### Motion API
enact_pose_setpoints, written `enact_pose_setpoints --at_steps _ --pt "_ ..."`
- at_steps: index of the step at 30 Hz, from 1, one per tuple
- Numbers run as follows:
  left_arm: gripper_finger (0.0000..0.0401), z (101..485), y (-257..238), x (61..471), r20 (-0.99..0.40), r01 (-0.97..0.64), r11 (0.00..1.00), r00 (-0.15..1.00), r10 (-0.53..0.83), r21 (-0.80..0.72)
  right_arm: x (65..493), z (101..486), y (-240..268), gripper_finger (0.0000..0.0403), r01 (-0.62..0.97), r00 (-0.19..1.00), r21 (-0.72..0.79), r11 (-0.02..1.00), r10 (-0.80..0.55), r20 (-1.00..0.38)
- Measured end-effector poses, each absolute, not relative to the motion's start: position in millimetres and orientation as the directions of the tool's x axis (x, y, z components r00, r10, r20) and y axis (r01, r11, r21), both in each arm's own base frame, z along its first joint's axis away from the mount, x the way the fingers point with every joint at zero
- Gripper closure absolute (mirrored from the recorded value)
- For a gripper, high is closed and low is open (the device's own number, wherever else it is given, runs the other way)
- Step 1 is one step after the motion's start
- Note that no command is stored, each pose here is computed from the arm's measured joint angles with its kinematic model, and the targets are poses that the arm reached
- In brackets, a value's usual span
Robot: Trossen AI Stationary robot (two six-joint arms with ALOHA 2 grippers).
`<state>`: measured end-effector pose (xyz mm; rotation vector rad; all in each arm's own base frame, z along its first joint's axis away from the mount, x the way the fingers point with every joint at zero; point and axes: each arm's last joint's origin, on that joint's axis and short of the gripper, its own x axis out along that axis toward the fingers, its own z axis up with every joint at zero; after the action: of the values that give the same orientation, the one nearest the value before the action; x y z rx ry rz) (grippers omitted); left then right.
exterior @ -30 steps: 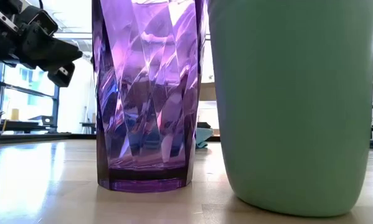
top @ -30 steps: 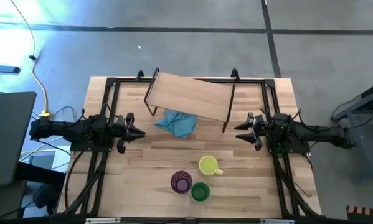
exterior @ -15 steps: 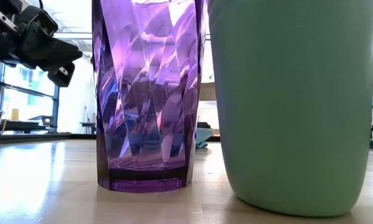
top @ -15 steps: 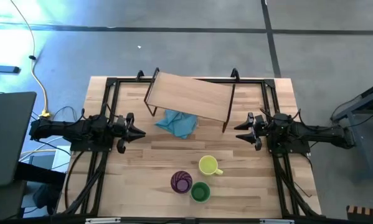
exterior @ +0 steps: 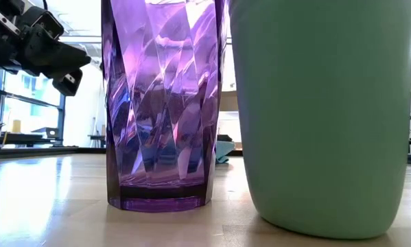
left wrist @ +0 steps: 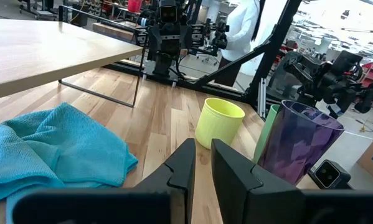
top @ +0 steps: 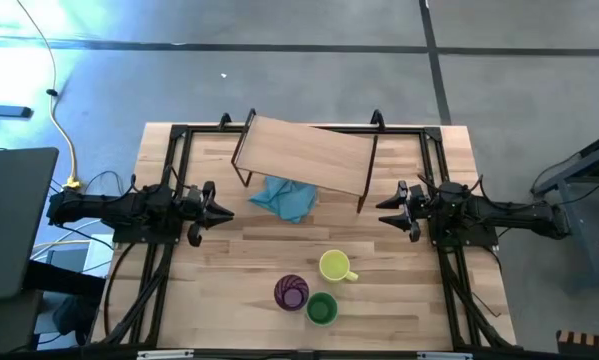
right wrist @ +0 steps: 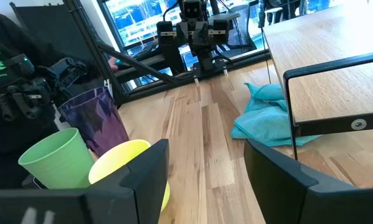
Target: Stack small to large cups/mugs on shelf
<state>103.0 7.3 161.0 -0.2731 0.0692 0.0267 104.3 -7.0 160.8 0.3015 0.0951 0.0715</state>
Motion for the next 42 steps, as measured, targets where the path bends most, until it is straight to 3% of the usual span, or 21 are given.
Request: enact_pose_setpoints --at_steps 32,42 --pt "0.0359 160.9 7.3 103.0 -0.072 -0.036 0.963 0.997 0.017 -0.268 104.3 160.9 -7.0 0.0204 -0.056 0.993 0.3 0.952 0.084 -0.082" --pt "0.0359 161.0 7.3 103.0 -0.072 -0.036 0.963 0.997 0.017 -0.268 104.6 163.9 -7.3 0.0204 -0.051 0.996 0.383 0.923 0.076 -0.05"
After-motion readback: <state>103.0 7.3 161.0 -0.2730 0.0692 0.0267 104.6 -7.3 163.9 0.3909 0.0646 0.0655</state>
